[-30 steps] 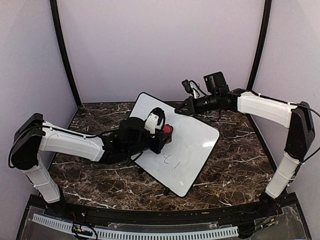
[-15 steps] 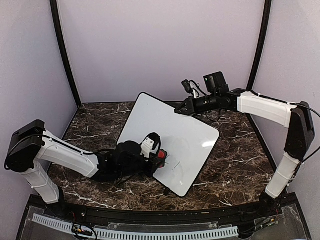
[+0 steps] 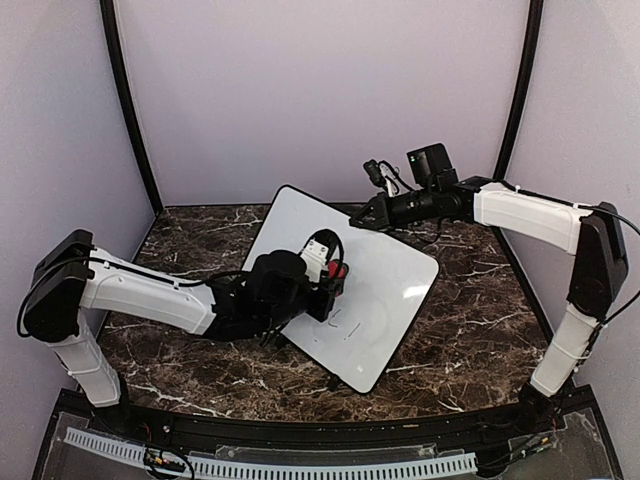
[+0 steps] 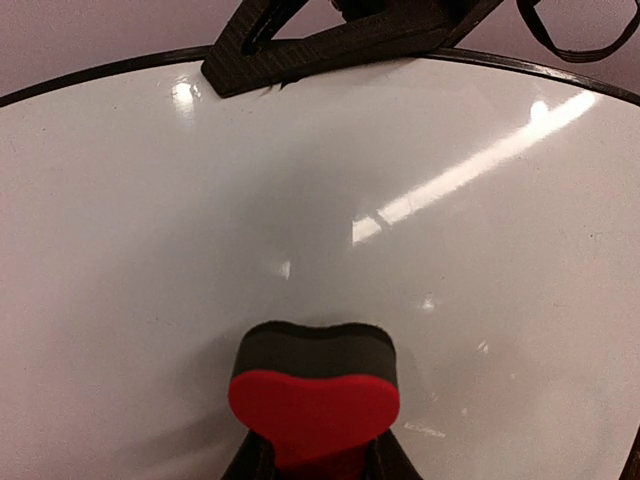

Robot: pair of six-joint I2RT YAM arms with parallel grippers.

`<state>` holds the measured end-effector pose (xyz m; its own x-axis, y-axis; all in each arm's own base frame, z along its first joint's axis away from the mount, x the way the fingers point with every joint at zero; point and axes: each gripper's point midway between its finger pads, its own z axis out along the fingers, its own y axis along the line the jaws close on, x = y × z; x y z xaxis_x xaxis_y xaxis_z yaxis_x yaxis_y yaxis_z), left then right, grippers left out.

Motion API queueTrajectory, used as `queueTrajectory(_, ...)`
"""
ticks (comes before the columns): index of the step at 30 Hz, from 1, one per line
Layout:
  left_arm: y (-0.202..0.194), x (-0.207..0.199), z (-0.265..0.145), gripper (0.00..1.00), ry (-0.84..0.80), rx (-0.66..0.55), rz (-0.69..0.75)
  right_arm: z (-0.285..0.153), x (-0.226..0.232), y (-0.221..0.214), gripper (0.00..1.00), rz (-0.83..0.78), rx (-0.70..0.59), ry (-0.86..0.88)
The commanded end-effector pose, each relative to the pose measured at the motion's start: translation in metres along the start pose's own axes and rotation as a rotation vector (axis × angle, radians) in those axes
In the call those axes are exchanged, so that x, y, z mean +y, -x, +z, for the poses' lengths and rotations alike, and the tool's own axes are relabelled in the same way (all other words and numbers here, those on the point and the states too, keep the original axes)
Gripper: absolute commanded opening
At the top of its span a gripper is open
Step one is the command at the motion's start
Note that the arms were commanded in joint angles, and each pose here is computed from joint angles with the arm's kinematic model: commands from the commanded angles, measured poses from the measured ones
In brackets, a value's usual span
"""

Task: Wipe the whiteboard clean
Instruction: Erase the whiteboard from the whiteboard stand.

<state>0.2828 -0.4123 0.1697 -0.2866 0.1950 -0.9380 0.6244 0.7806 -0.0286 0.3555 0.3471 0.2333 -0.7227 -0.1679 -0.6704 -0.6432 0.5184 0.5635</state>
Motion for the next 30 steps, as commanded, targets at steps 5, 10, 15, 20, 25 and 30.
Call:
queueTrajectory(5, -0.083, -0.012, -0.011, 0.00, 0.002, 0.187, 0.114, 0.035, -0.013, -0.065, 0.00, 0.009, 0.188, 0.006)
queueTrajectory(10, -0.117, -0.015, -0.023, 0.00, 0.000, 0.256, 0.150, 0.035, -0.013, -0.065, 0.00, 0.013, 0.186, 0.011)
queueTrajectory(15, -0.127, -0.008, -0.029, 0.00, 0.017, 0.270, 0.157, 0.033, -0.012, -0.065, 0.00, 0.011, 0.183, 0.007)
queueTrajectory(20, -0.100, 0.005, -0.022, 0.00, 0.041, 0.204, 0.113, 0.032, -0.011, -0.065, 0.00, 0.011, 0.179, 0.007)
queueTrajectory(25, -0.045, 0.000, -0.006, 0.00, 0.017, 0.097, 0.125, 0.033, -0.012, -0.065, 0.00, 0.016, 0.182, 0.007)
queueTrajectory(30, -0.029, -0.029, 0.004, 0.00, -0.059, 0.075, 0.139, 0.033, -0.012, -0.064, 0.00, 0.014, 0.180, 0.006)
